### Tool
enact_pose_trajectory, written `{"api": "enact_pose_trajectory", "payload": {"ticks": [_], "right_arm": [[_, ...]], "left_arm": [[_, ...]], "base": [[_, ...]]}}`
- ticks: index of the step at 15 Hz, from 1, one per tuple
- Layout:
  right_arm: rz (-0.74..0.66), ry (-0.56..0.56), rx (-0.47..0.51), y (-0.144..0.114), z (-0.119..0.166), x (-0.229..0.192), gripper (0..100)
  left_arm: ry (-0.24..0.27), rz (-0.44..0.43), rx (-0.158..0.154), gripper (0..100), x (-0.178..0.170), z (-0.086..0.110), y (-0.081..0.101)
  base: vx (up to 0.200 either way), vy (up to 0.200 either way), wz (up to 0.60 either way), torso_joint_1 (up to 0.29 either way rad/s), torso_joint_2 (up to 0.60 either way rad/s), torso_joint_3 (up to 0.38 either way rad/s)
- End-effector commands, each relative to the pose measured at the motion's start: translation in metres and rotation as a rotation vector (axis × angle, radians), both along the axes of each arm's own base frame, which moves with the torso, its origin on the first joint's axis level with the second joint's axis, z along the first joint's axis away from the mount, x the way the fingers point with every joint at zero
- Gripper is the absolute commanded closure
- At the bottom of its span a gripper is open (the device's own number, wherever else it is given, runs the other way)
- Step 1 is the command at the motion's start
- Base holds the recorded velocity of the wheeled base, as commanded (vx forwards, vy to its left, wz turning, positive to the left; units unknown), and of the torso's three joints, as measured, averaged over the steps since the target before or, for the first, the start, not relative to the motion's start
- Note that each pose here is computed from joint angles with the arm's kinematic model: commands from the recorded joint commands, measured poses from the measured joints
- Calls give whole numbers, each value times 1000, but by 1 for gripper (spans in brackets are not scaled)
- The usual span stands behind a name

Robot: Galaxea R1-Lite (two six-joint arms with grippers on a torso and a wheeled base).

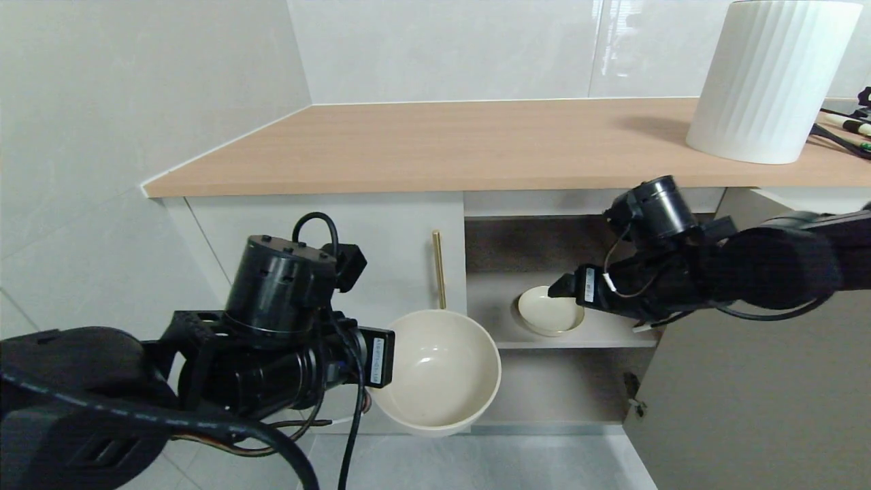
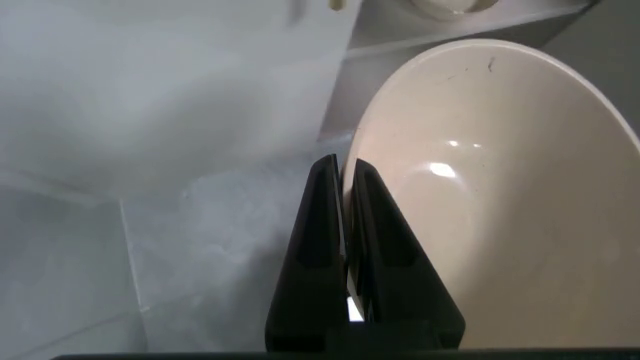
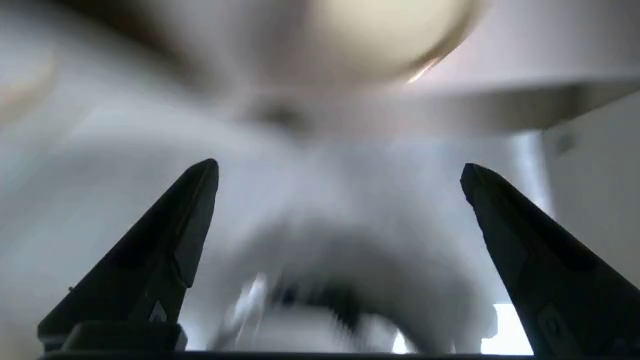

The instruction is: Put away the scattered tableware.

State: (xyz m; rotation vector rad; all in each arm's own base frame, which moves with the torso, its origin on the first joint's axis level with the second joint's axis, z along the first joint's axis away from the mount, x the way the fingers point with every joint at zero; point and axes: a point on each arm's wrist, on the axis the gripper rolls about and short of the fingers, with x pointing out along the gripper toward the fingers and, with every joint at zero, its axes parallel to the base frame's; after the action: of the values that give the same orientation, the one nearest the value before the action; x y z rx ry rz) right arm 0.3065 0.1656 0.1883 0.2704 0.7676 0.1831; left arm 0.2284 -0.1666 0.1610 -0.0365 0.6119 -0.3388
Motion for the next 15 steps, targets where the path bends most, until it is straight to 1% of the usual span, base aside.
{"api": "enact_pose_trajectory", "payload": {"ticks": [1,2,3,5,7,10,12,14,15], "right_arm": [[204,-47,65,-6,57,-68,0],[269,-7,43,-3,58,-82,0],[305,19,19,2,54,-88,0],[368,49,-40,9,40,-93,0],[403,90,-70,23,26,-92,0],[424,150,-105,39,5,-85,0],[427,206,-125,56,-20,-77,0],[410,199,-101,65,-29,-69,0],[392,192,-79,67,-30,-66,0]], "left_arm": [[43,-26,39,100,8,-25,-16],[28,-25,48,100,10,-33,-25],[13,-14,55,100,12,-36,-29],[0,-7,54,100,10,-35,-30],[-8,-2,52,100,10,-33,-29],[-11,-3,54,100,9,-33,-31],[-12,-9,52,100,7,-33,-33],[-17,-17,48,100,4,-31,-34],[-30,-17,43,100,2,-27,-33]], "base": [[0,0,0,0,0,0],[0,0,0,0,0,0],[0,0,0,0,0,0],[0,0,0,0,0,0],[0,0,0,0,0,0],[0,0,0,0,0,0],[0,0,0,0,0,0],[0,0,0,0,0,0],[0,0,0,0,0,0]]}}
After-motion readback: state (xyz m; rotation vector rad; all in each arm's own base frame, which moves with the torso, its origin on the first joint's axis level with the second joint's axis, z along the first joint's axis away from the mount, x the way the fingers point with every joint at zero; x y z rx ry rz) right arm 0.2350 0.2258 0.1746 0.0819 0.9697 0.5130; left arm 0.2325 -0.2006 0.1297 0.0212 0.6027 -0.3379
